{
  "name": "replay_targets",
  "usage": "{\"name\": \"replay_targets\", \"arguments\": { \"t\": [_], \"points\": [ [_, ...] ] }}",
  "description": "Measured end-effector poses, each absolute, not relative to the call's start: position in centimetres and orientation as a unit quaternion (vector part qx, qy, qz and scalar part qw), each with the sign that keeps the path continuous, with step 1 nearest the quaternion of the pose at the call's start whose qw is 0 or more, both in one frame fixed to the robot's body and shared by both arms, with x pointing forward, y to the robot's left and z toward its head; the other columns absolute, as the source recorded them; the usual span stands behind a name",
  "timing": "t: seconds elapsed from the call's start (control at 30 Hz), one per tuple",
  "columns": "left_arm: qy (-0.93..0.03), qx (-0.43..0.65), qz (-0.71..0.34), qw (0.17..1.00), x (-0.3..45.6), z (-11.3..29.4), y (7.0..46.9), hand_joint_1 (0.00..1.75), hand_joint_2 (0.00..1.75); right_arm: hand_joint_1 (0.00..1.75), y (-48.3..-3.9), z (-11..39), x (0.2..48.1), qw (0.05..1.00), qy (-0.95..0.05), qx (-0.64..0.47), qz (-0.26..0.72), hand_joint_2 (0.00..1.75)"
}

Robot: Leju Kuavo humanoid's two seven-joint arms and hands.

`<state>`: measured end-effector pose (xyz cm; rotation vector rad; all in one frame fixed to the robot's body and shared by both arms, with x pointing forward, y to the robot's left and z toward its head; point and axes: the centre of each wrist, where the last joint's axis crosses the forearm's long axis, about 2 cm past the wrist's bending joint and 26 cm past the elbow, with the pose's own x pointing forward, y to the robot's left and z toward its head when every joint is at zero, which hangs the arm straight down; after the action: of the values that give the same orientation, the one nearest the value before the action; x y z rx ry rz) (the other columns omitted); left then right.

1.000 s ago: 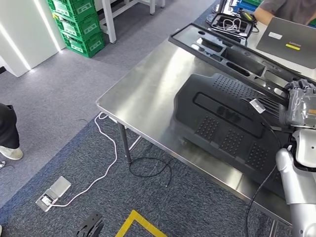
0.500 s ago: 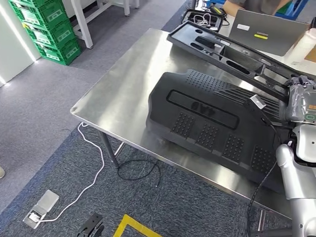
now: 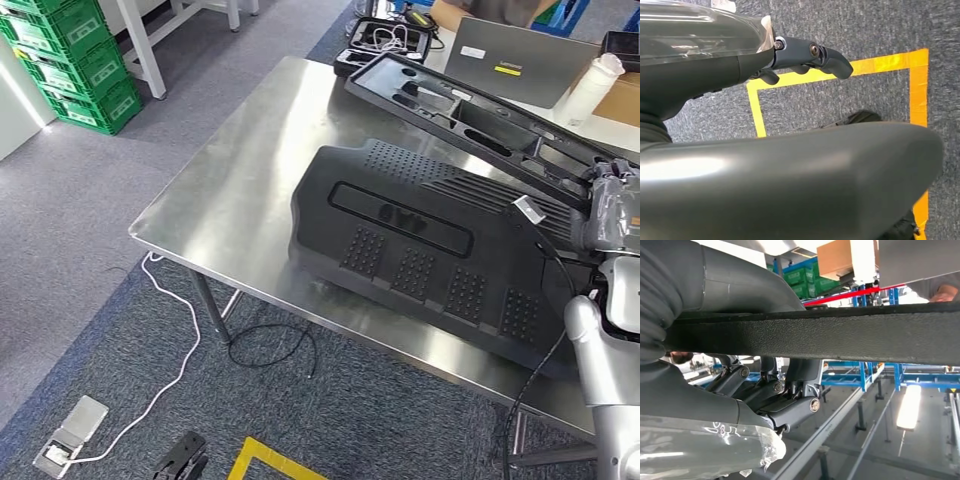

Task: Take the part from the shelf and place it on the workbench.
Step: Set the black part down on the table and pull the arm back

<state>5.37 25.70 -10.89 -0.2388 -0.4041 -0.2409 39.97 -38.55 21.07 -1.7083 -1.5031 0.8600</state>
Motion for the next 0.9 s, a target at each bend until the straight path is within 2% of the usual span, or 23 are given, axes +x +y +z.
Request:
{"name": "replay_targets", "arguments": {
  "t": [0.9],
  "points": [
    [-0.195,-0.113,-0.116,0.967,4.9,-11.0,26.3,0.0,0.0,1.75,-35.9,19.6,38.6,0.357,-0.618,-0.608,0.348,1.75]
  ]
}}
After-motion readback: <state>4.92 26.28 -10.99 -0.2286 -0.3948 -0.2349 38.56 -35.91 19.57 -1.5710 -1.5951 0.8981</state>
